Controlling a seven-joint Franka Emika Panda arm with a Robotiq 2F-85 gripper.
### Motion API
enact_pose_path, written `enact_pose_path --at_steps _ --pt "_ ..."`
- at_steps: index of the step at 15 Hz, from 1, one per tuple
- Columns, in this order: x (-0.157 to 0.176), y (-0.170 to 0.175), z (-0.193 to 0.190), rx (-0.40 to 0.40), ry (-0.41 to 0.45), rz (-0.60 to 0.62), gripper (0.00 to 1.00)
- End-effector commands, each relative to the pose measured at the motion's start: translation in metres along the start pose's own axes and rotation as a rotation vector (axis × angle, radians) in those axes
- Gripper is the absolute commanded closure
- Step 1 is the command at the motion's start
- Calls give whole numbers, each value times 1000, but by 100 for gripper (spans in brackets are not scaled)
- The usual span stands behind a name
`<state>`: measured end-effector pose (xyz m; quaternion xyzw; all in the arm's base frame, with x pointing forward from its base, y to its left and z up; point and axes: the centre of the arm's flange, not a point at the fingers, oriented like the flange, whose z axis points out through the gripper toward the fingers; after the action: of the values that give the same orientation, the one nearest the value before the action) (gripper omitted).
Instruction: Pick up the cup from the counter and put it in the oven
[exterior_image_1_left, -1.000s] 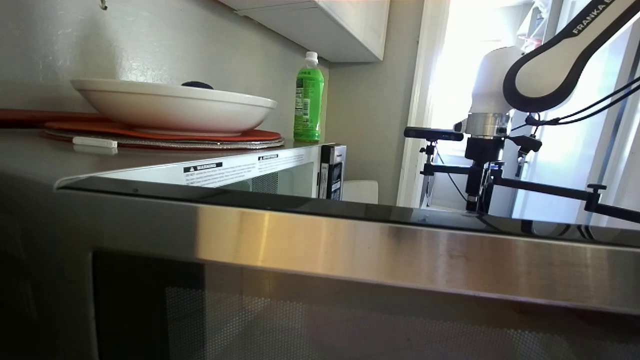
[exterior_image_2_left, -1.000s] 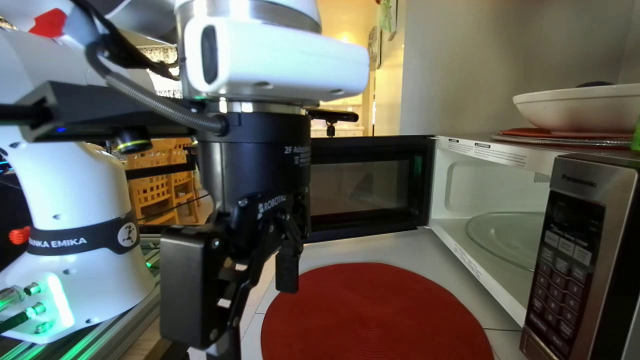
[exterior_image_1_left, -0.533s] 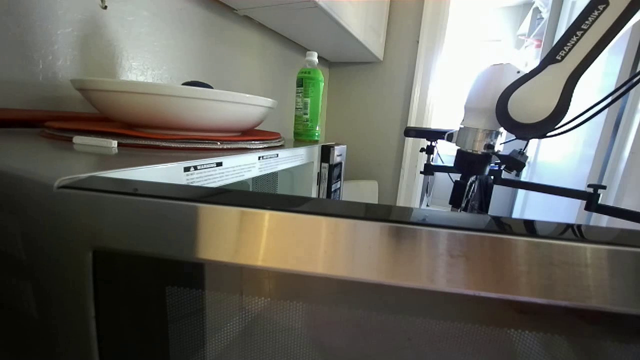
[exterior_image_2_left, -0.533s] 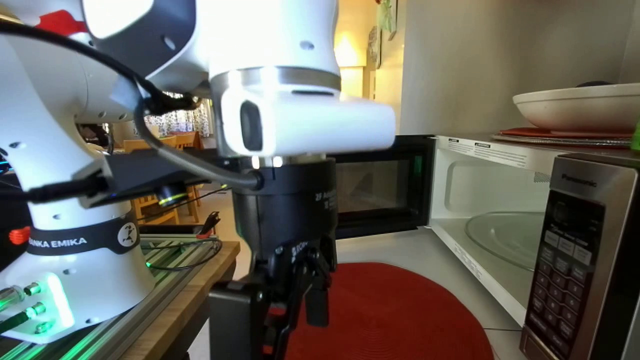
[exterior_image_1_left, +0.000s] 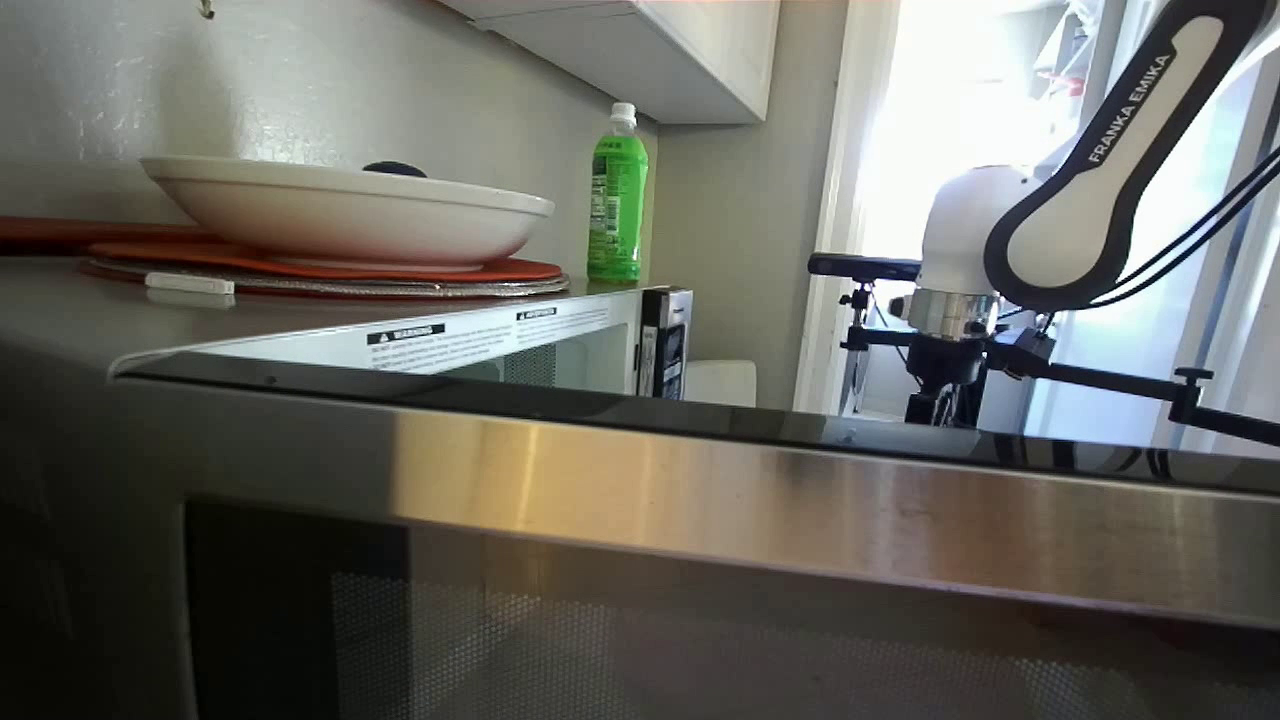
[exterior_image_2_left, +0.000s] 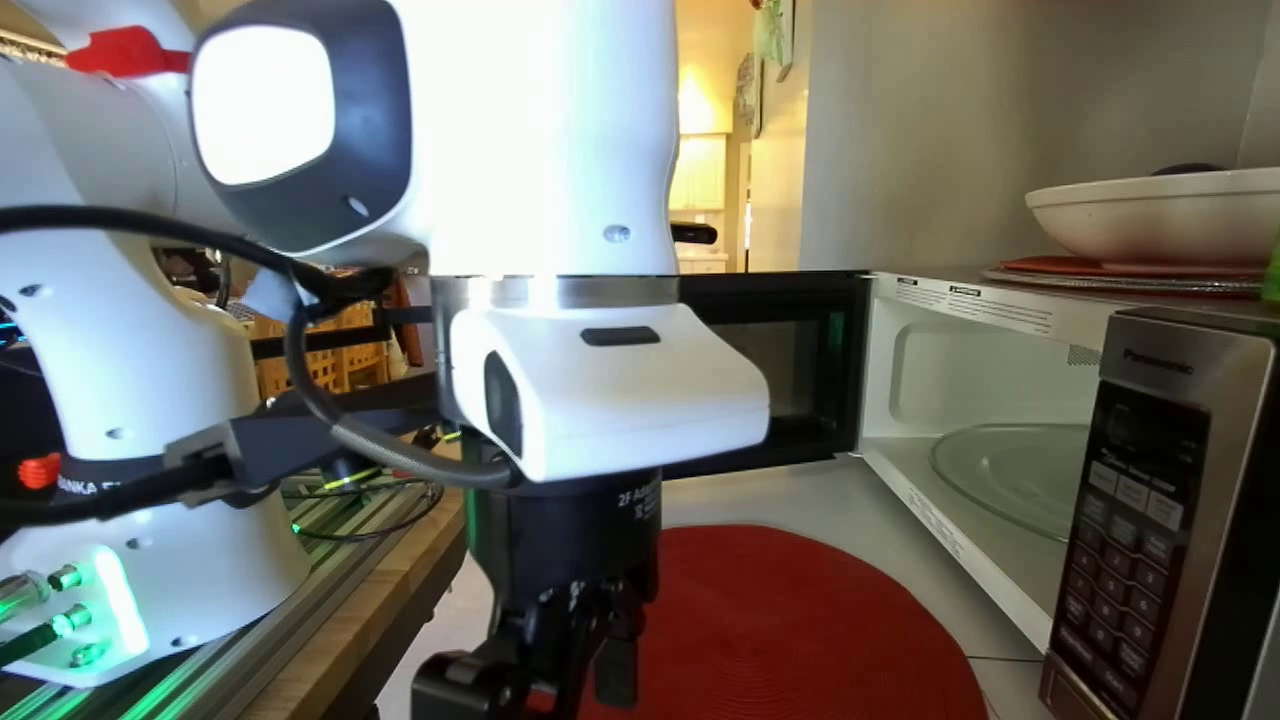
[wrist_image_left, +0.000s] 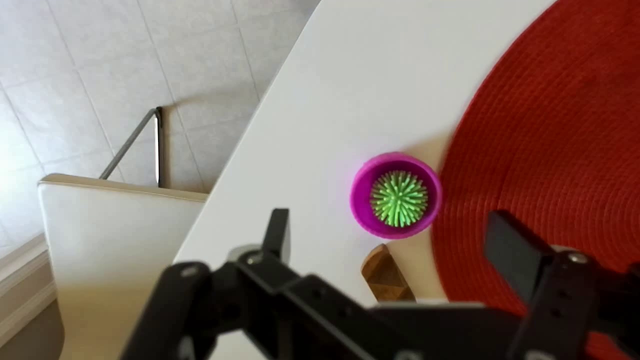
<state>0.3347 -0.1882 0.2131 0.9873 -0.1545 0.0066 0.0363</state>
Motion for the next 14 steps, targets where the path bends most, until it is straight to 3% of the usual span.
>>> enact_pose_path --at_steps 1,8,14 --pt "-4 -4 12 21 17 14 0" --pt "-4 -11 39 47 16 35 0" --pt "-7 -9 60 23 25 36 0"
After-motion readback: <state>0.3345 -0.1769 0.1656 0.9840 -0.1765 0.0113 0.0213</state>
